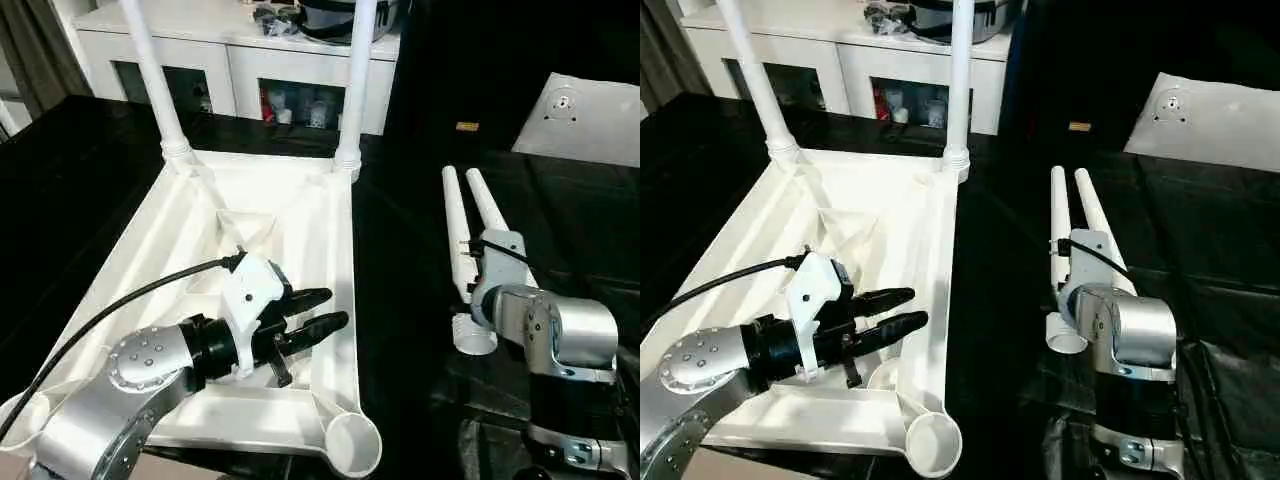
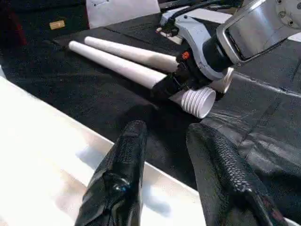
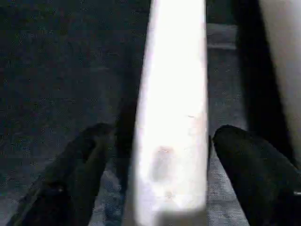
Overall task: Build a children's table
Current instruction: Pick table leg
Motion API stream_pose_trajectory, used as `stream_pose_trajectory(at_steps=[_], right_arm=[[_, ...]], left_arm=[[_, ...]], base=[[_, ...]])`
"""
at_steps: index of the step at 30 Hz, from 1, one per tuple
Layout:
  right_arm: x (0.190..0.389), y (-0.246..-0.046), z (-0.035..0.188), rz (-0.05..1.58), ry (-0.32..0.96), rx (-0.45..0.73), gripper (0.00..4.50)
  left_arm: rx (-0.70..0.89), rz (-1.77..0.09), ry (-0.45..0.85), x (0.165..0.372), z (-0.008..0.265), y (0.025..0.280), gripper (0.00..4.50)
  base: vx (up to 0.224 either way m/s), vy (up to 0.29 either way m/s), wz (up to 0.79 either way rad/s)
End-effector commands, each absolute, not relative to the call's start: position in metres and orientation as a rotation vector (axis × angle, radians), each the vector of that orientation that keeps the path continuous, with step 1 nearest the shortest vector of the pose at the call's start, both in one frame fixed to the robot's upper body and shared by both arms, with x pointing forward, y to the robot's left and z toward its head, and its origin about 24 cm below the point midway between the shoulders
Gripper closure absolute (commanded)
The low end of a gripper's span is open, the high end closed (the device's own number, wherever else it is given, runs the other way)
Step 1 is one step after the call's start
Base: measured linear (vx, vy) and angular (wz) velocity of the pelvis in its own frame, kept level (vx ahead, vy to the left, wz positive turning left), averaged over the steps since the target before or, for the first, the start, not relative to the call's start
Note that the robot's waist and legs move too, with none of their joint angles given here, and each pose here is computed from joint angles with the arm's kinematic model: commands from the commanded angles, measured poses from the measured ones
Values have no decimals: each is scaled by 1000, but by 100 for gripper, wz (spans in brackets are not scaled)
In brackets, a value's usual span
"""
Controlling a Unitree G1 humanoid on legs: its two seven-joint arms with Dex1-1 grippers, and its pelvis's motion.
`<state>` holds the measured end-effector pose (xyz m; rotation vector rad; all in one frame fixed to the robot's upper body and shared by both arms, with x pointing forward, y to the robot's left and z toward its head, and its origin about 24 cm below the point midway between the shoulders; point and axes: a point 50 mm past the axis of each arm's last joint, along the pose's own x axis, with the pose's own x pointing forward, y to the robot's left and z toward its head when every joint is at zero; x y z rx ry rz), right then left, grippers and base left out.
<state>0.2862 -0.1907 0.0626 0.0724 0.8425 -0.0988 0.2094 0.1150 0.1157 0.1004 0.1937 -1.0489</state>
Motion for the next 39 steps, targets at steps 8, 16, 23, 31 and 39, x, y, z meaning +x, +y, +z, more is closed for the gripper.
stream_pose_trajectory(at_steps=[8,16,23,31,39], right_arm=[[278,-192,53,-89,917,173,163],[277,-193,52,-89,919,224,235],[280,-195,55,-91,895,245,259],[295,-193,84,-58,601,286,261],[295,-173,126,98,244,247,261]], left_arm=[[113,-1058,220,205,114,117,284],[106,-1055,219,205,114,117,284],[103,-1043,204,208,115,116,284],[110,-899,161,222,114,123,284],[117,-698,103,238,113,133,284]], base=[[0,0,0],[0,0,0],[0,0,0],[0,0,0],[0,0,0]])
